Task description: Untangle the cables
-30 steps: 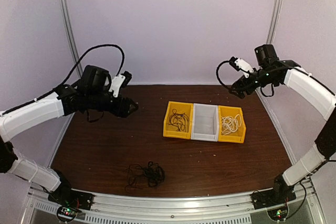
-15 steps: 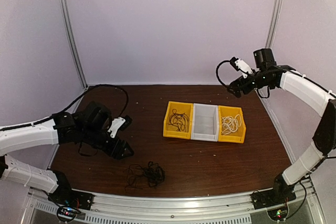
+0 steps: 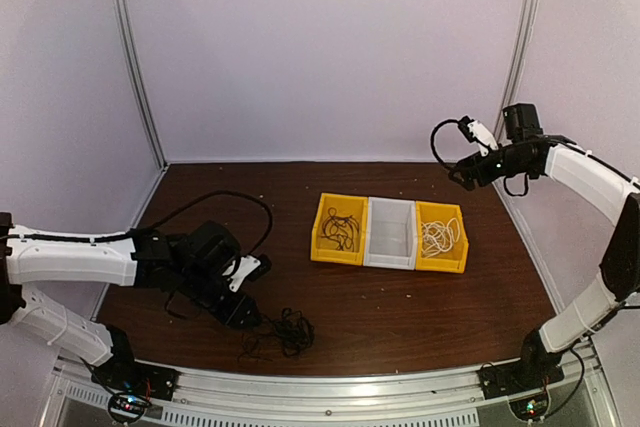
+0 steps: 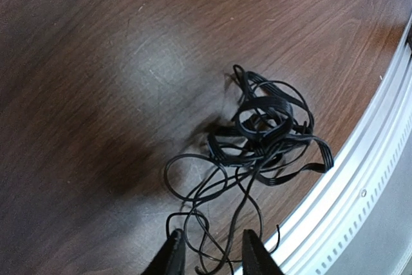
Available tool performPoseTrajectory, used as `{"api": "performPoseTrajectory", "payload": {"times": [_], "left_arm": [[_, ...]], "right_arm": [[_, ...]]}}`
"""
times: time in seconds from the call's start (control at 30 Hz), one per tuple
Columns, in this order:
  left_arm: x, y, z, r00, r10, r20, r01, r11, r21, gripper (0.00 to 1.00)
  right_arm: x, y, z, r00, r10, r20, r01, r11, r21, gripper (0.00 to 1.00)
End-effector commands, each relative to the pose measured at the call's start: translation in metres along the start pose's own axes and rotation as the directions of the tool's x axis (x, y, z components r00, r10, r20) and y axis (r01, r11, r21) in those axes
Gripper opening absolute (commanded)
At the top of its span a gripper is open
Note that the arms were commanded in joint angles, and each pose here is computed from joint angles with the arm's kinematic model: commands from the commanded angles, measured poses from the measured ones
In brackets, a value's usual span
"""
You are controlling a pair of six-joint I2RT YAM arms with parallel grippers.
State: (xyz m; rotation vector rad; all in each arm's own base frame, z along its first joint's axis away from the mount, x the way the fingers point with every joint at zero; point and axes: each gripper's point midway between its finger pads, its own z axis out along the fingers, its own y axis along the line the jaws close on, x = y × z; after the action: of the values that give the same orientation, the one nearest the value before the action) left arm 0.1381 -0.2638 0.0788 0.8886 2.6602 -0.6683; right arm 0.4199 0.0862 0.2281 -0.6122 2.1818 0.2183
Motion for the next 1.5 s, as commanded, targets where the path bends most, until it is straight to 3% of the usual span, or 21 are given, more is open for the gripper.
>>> {"api": "performPoseTrajectory", "payload": {"times": [0.0,0.13,0.23,0.43,0.7,1.0,1.2,1.47], "left_arm": [[-0.018,-0.01,0.0,0.999,0.025,0.04,-0.026,0.999,0.025,0.25],[-0.03,-0.014,-0.004,0.996,0.047,0.08,-0.049,0.999,0.023,0.08],[-0.048,-0.019,-0.015,0.985,0.074,0.158,-0.078,0.997,0.021,0.0],[-0.083,-0.026,-0.029,0.954,0.094,0.286,-0.099,0.995,0.004,0.0],[-0.113,-0.032,-0.047,0.914,0.112,0.389,-0.112,0.993,-0.022,0.0],[-0.133,-0.041,-0.08,0.866,0.116,0.487,-0.119,0.993,-0.024,0.0],[-0.146,-0.055,-0.119,0.814,0.103,0.572,-0.131,0.991,0.008,0.0],[-0.164,-0.062,-0.166,0.749,0.091,0.656,-0.114,0.994,-0.008,0.0]], "right_arm": [[-0.006,0.018,-0.006,0.998,-0.031,0.06,0.036,0.996,-0.083,0.83],[0.006,0.042,-0.001,0.998,-0.048,0.037,0.055,0.973,-0.222,0.74],[0.015,0.071,0.001,0.997,-0.074,0.02,0.077,0.929,-0.362,0.67],[0.018,0.141,0.008,0.975,-0.222,-0.007,0.182,0.815,-0.55,0.63],[-0.001,0.225,-0.002,0.924,-0.338,0.176,0.364,0.645,-0.672,0.62],[-0.006,0.324,-0.012,0.868,-0.398,0.296,0.464,0.439,-0.769,0.62],[-0.025,0.364,-0.021,0.84,-0.367,0.4,0.529,0.382,-0.758,0.61],[-0.028,0.403,-0.025,0.851,-0.322,0.415,0.51,0.319,-0.799,0.63]]}}
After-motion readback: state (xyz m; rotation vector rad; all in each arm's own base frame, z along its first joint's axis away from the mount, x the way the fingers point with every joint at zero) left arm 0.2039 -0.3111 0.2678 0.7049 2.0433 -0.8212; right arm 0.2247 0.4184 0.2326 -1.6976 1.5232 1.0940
